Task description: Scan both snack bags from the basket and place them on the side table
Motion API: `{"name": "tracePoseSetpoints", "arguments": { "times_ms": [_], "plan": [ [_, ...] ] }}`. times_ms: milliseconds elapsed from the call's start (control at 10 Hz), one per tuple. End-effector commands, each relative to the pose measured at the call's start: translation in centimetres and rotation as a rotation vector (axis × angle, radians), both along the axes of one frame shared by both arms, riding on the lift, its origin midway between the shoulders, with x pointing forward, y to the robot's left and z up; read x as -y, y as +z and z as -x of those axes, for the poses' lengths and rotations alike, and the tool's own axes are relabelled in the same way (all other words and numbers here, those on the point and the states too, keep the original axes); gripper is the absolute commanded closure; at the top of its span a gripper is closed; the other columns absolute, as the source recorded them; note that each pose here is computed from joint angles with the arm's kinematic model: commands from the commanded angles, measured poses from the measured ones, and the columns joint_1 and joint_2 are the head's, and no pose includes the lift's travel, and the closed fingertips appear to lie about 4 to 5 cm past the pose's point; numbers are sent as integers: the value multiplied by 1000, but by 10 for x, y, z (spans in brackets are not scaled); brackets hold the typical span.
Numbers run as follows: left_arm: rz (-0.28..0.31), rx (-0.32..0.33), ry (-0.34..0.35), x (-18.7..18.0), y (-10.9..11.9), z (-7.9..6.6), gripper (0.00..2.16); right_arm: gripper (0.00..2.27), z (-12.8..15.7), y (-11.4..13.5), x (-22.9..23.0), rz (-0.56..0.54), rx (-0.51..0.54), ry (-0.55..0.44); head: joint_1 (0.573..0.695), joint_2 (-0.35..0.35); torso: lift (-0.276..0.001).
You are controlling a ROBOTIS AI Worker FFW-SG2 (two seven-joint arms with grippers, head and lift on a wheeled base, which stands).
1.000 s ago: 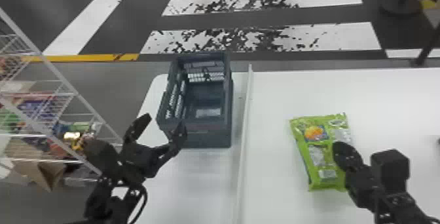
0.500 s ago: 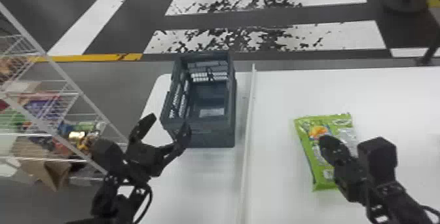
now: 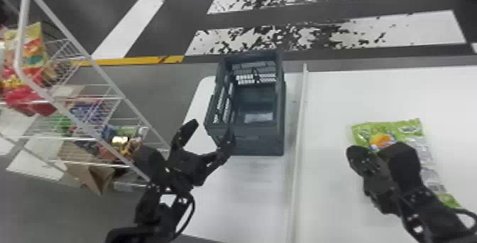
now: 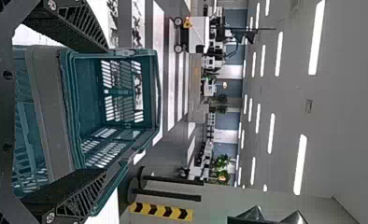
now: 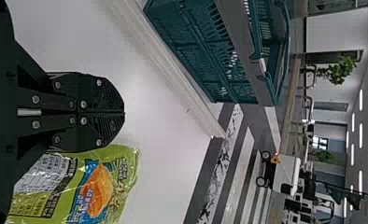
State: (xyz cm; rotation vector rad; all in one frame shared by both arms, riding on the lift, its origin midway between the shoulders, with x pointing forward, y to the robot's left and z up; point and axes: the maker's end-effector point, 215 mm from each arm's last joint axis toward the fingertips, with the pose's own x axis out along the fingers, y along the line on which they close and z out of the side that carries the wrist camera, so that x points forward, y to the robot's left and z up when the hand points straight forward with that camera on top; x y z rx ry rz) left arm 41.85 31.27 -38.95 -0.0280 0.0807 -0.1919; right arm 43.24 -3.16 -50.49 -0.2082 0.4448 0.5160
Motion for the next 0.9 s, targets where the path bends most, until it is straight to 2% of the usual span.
{"name": "tracePoseSetpoints", "arguments": {
  "times_ms": [0,300,800],
  "plan": [
    [1,-1,0,0,0,1,83,2132,-5,-17,-3,38,-31,15,695,350,-75],
    [2,-6,2,-2,-3,2,83,2132,-9,-40,2,68,-56,19,695,350,-75],
    [8,-20,5,-1,-10,5,83,2132,-26,-40,31,84,-43,-40,695,330,-75]
  ]
}}
